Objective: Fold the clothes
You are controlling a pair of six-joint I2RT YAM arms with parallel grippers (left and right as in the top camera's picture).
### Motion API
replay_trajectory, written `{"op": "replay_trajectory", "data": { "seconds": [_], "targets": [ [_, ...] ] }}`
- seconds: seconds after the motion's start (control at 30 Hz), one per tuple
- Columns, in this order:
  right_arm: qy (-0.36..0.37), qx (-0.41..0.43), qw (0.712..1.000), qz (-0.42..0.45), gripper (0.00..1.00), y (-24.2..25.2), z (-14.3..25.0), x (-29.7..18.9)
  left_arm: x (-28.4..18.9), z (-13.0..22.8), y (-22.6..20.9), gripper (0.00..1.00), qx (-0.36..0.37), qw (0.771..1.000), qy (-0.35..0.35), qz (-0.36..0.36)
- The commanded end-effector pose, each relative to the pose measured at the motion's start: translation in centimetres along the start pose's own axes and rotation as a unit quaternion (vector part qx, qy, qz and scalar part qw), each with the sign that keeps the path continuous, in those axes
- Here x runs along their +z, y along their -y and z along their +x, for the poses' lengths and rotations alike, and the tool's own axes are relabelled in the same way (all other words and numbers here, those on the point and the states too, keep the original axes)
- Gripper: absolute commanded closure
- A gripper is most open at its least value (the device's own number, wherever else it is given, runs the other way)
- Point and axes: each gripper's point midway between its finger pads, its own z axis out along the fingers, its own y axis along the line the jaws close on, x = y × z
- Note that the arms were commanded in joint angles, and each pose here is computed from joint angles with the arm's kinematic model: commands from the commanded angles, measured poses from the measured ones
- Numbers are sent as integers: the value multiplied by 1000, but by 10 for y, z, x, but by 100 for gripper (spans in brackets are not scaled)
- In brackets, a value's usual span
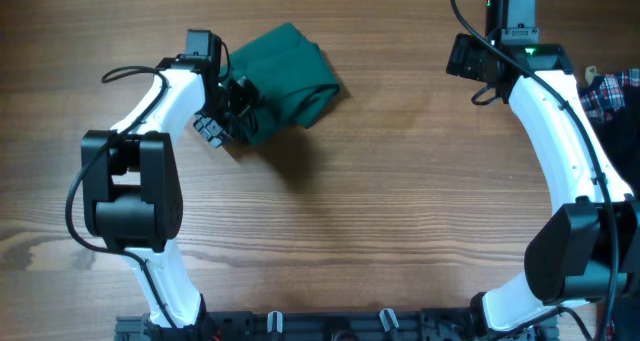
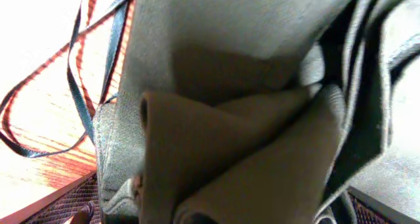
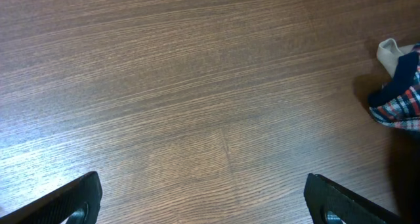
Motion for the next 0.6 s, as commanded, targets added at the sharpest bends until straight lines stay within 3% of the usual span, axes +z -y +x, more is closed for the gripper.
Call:
{"op": "replay_trajectory", "data": {
  "seconds": [0.0, 0.1, 0.2, 0.3, 0.4, 0.57],
  "targets": [
    [-10, -3, 1000, -1, 0, 0, 6, 7, 9, 9, -3, 0, -4, 1000, -7, 1],
    [-11, -3, 1000, -1, 0, 0, 6, 7, 15, 13, -6, 5, -1, 1000, -8, 0],
    [-10, -3, 1000, -1, 0, 0, 6, 7, 16, 13, -2, 34, 3, 1000, -4, 5],
    [-10, -3, 1000, -1, 0, 0, 6, 7, 16, 11, 0, 46, 5, 1000, 0, 9],
    [-10, -3, 1000, -1, 0, 0, 6, 7, 15, 10, 1, 76, 6, 1000, 2, 11],
    [-10, -3, 1000, -1, 0, 0, 6, 7, 10, -3, 11, 96, 28, 999, 10, 46]
  ]
}}
